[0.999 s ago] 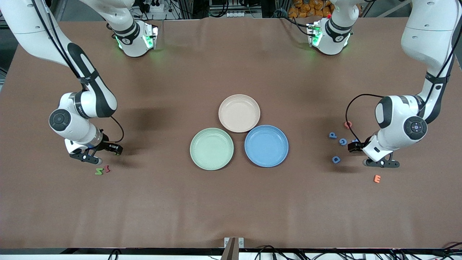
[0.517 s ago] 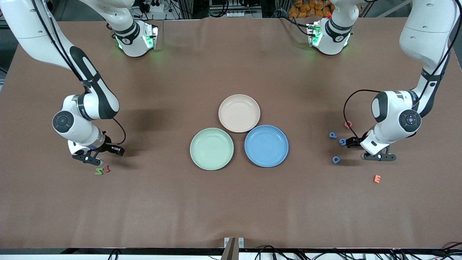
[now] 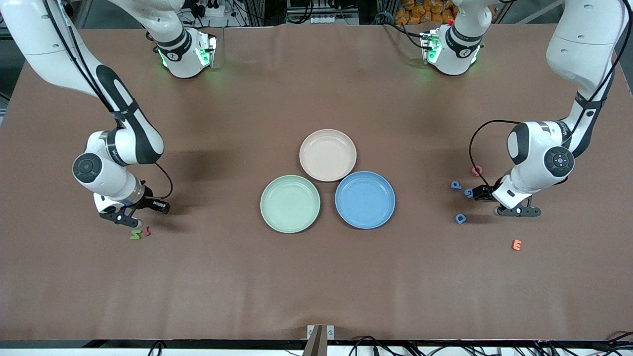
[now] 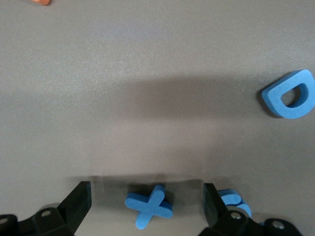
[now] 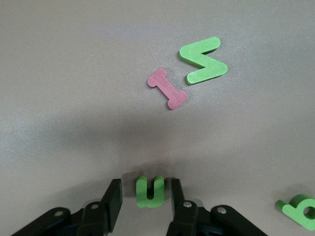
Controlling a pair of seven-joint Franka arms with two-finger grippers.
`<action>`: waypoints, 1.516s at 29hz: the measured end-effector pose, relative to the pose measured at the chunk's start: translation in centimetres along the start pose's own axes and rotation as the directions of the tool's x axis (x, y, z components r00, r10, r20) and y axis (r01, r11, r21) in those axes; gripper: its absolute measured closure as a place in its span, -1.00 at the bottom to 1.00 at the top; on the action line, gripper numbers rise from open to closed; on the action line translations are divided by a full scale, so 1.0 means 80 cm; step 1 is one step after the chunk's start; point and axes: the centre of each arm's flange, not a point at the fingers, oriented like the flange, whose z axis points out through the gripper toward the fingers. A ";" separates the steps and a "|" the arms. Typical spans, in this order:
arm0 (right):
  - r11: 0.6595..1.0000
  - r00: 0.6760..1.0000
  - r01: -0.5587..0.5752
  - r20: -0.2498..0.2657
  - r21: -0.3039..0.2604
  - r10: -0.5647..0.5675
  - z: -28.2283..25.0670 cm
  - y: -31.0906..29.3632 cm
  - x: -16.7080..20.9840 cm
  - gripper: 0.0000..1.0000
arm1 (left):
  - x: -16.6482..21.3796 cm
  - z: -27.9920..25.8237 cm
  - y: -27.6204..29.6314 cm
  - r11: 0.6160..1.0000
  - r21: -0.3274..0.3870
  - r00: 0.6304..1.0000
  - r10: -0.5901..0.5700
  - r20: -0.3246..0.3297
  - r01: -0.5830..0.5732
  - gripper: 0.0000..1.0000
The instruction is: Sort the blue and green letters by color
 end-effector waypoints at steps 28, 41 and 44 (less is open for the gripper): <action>0.967 0.961 -0.253 -0.116 0.006 0.252 0.073 0.137 0.122 -1.00 | -0.030 -0.086 0.185 0.997 0.004 0.997 -0.077 0.010 0.077 0.30; 0.932 0.921 -0.359 -0.145 0.049 0.362 0.104 0.132 0.126 -1.00 | -0.061 -0.100 0.276 0.990 -0.034 0.991 -0.136 0.013 0.136 0.30; 0.925 0.913 -0.374 -0.149 0.069 0.381 0.106 0.130 0.128 -1.00 | -0.060 -0.099 0.289 0.987 -0.039 0.988 -0.153 0.012 0.153 0.30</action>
